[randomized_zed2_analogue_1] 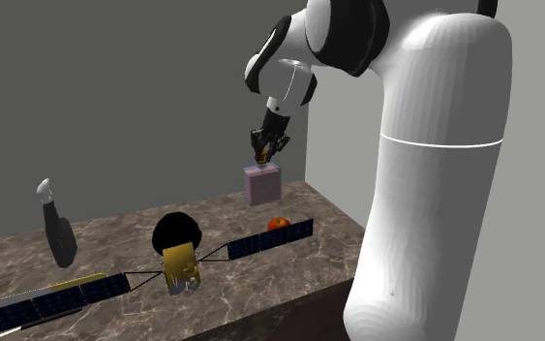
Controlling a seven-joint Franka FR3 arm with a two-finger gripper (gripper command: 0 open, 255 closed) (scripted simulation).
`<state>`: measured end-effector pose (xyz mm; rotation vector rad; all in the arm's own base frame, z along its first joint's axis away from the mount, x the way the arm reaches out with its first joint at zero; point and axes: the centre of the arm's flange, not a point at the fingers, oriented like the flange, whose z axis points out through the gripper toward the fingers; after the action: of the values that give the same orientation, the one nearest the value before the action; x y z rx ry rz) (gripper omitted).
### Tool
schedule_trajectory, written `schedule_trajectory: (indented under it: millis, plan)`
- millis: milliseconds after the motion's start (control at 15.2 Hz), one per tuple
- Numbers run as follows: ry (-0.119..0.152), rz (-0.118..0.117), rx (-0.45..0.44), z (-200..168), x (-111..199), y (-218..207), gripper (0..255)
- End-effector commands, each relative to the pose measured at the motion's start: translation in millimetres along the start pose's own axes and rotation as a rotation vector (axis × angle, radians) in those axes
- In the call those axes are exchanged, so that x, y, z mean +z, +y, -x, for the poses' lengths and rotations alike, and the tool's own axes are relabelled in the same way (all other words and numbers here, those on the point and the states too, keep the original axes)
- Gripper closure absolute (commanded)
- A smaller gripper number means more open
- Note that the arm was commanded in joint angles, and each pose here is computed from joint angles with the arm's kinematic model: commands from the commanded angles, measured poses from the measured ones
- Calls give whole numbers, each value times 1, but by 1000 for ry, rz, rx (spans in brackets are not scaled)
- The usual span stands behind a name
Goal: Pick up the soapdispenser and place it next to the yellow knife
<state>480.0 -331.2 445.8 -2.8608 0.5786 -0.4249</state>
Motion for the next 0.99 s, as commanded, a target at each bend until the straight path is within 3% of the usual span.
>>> schedule_trajectory:
  millis: [0, 924]
  plan:
    - [0, 0, 0, -2, -11, -3, 255]
    - [0, 0, 0, -20, -80, -21, 255]
